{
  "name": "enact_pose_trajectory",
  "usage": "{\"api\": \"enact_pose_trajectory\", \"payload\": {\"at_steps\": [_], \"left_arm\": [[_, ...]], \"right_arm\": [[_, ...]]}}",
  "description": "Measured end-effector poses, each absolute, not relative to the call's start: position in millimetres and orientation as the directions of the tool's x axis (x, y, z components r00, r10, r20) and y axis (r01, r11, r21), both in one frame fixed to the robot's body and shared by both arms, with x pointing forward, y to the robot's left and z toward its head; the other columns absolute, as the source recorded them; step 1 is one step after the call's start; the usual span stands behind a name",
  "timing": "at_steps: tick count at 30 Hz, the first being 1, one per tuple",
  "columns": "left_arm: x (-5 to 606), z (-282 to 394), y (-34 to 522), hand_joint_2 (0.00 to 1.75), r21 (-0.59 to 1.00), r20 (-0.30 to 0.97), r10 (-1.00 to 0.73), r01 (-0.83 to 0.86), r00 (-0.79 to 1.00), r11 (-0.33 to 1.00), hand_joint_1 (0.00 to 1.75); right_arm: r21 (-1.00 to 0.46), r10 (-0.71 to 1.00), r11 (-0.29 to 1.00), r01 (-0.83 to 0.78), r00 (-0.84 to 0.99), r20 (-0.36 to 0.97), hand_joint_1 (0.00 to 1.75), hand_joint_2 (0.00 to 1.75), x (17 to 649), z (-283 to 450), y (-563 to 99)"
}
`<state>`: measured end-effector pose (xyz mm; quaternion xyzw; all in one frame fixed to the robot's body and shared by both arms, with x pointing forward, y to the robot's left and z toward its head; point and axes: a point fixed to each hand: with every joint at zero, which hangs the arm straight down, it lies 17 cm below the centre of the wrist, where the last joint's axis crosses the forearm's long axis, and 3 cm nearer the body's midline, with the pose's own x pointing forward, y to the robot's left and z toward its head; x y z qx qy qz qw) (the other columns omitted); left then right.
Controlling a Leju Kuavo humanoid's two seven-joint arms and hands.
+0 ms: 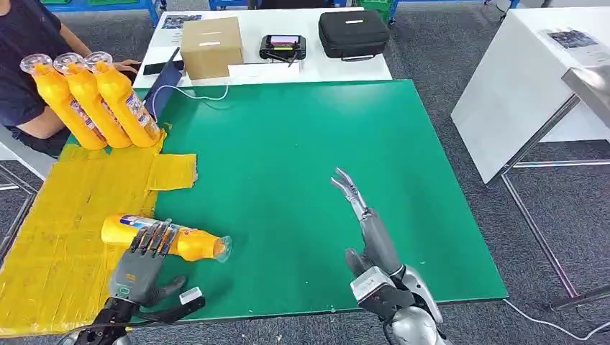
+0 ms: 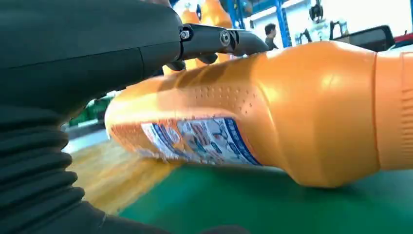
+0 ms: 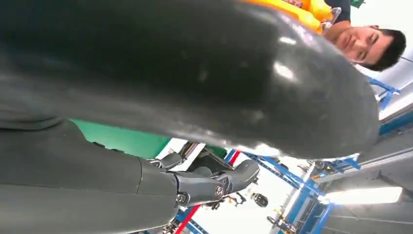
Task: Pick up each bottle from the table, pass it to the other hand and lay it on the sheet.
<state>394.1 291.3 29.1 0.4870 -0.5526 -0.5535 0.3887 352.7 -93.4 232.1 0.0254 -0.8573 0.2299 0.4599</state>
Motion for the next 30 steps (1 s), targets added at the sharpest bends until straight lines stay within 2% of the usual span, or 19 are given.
{"api": "enact_pose_trajectory", "payload": {"at_steps": [9,11,13,15,17,19,21,23,27,30], "left_arm": [[392,28,290,0.00,0.994,-0.053,-0.980,-0.101,-0.191,-0.034,0.00],[391,32,289,0.00,0.994,-0.001,-0.983,-0.110,-0.182,0.019,0.00],[388,44,286,0.00,0.978,0.141,-0.977,-0.129,-0.162,0.163,0.00],[378,59,278,0.00,0.921,0.341,-0.926,-0.139,-0.160,0.363,0.00],[361,98,262,0.00,0.771,0.557,-0.790,-0.193,-0.255,0.606,0.00],[336,153,246,0.00,0.561,0.679,-0.608,-0.244,-0.411,0.791,0.00],[305,205,245,0.00,0.367,0.702,-0.475,-0.301,-0.531,0.880,0.00],[285,239,248,0.00,0.269,0.694,-0.439,-0.359,-0.571,0.893,0.00],[262,277,236,0.00,0.176,0.669,-0.379,-0.359,-0.640,0.917,0.00],[268,282,193,0.00,0.231,0.665,-0.338,-0.246,-0.666,0.941,0.00]], "right_arm": [[-0.377,0.177,0.890,-0.255,-0.569,0.803,0.00,0.00,353,228,-93],[-0.388,0.190,0.887,-0.250,-0.570,0.800,0.00,0.00,353,227,-93],[-0.424,0.237,0.881,-0.211,-0.578,0.781,0.00,0.00,351,223,-94],[-0.459,0.288,0.874,-0.157,-0.594,0.751,0.00,0.00,345,221,-95],[-0.436,0.281,0.891,-0.123,-0.606,0.744,0.00,0.00,337,223,-95],[-0.355,0.224,0.932,-0.075,-0.651,0.725,0.00,0.00,325,236,-100],[-0.250,0.185,0.968,0.011,-0.708,0.681,0.00,0.00,309,254,-115],[-0.186,0.176,0.980,0.068,-0.730,0.661,0.00,0.00,297,263,-125],[-0.125,0.140,0.989,0.074,-0.721,0.679,0.00,0.00,285,265,-128],[-0.088,0.107,0.994,0.063,-0.705,0.701,0.00,0.00,279,264,-133]]}}
